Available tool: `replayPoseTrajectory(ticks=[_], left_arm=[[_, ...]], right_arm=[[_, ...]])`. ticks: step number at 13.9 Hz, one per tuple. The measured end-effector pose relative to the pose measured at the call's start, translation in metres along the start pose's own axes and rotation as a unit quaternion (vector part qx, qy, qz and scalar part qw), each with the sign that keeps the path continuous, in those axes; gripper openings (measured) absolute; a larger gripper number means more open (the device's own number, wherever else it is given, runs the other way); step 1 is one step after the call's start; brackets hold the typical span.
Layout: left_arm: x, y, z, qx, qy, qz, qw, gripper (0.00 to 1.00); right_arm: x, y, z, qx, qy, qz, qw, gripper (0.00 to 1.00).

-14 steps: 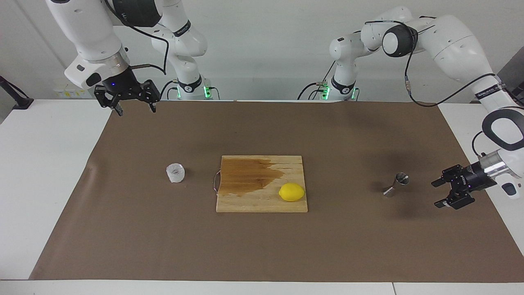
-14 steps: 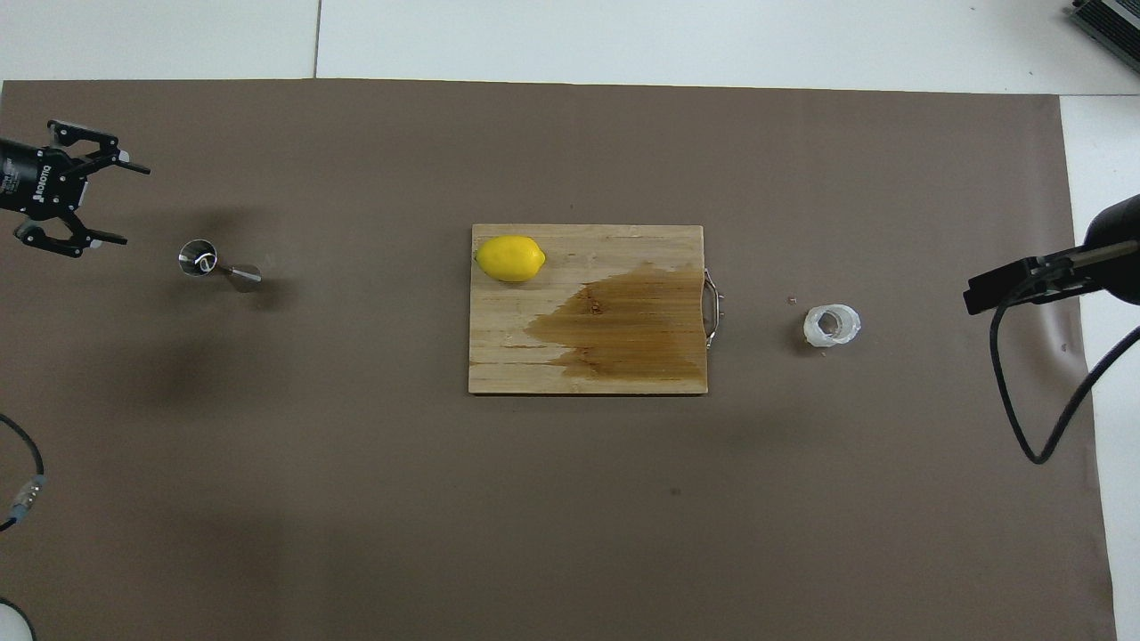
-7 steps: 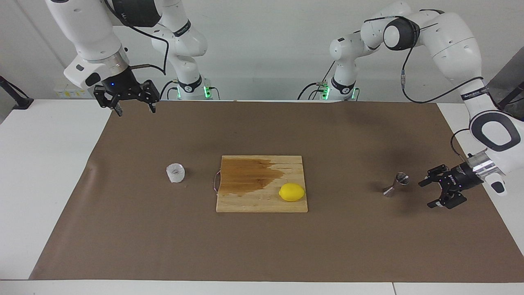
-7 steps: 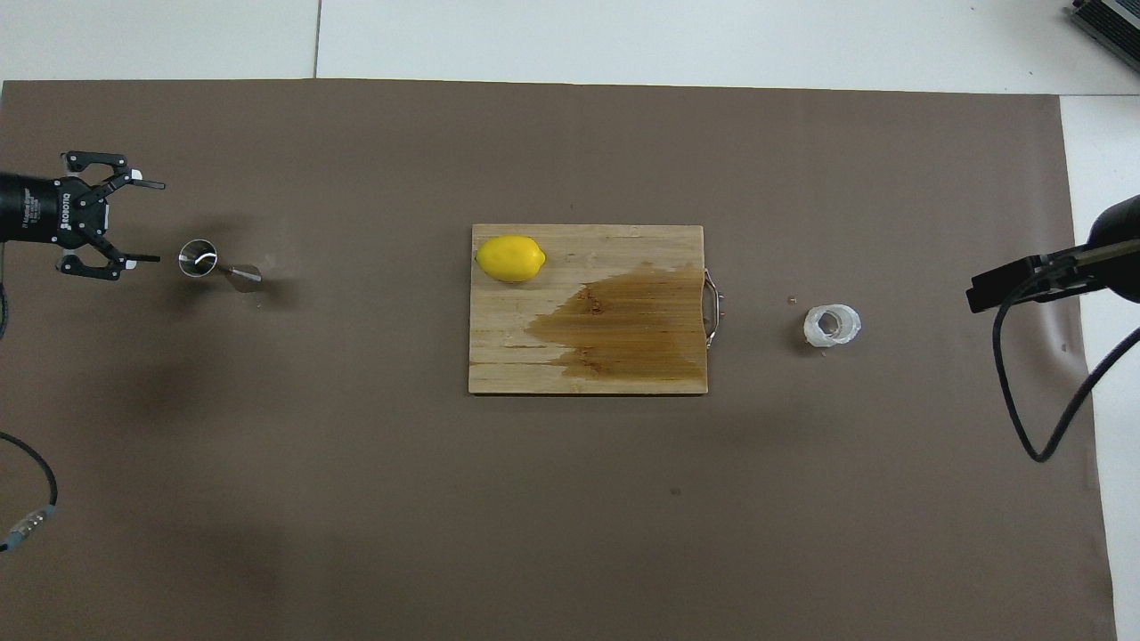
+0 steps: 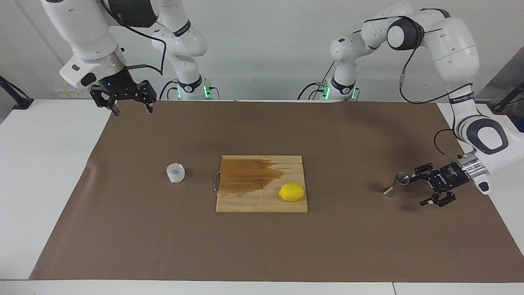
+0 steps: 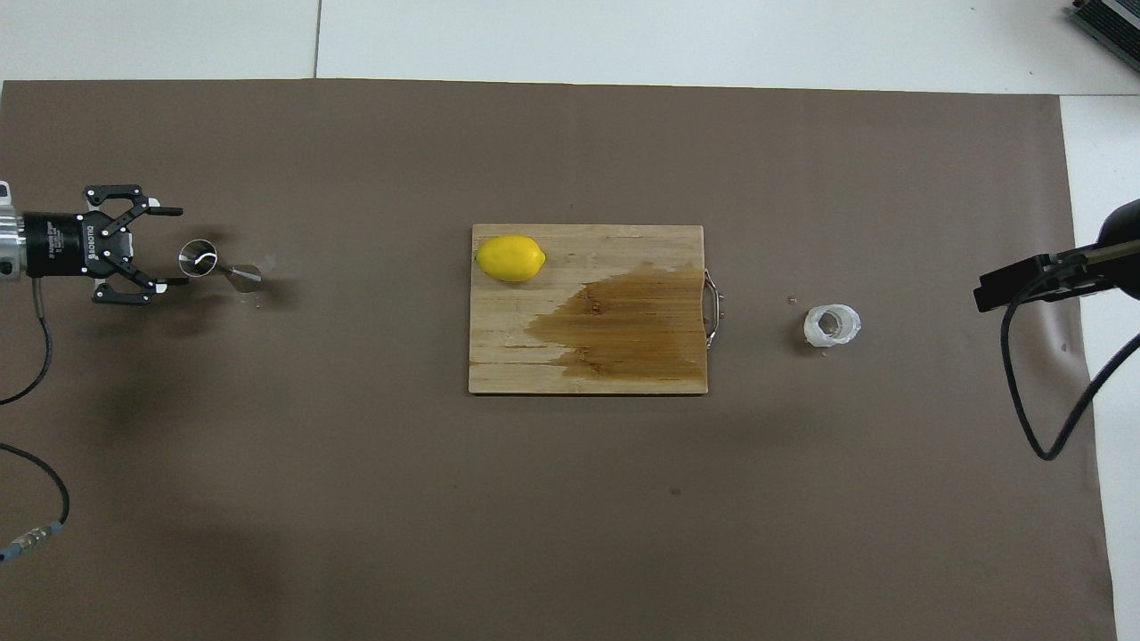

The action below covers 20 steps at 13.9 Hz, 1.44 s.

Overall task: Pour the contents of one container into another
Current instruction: 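Close the left gripper around the small metal cup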

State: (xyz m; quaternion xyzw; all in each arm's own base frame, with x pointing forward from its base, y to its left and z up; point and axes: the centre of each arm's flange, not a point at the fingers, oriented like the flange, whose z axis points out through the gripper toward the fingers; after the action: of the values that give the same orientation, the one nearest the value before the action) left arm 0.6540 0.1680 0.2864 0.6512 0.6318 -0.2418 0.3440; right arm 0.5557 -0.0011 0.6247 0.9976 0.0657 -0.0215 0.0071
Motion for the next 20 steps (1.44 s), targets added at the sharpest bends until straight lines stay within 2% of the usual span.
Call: replayPoseTrajectory(ticks=[3,8,17,19,20], left_arm=[[0.003,-0.009,0.019,-0.004,-0.029,-0.025,0.999,1.00],[0.009,-0.024,0.037,-0.011,-0.060,-0.056,0.997,1.00],[-0.001,-0.036,0.044,-0.010,-0.094,-0.071,0.993,1.00],[0.000,-0.037,0.045,-0.011,-0.098,-0.074,0.992,0.95],[0.000,-0.037,0.046,-0.011,-0.099,-0.075,0.992,0.85]], right_arm=[[0.000,0.000,0.000,0.000,0.000,0.000,1.000,1.00],[0.000,0.000,0.000,0.000,0.000,0.000,1.000,1.00],[0.000,0.000,0.000,0.000,0.000,0.000,1.000,1.00],[0.000,0.000,0.000,0.000,0.000,0.000,1.000,1.00],[0.000,0.000,0.000,0.000,0.000,0.000,1.000,1.00]])
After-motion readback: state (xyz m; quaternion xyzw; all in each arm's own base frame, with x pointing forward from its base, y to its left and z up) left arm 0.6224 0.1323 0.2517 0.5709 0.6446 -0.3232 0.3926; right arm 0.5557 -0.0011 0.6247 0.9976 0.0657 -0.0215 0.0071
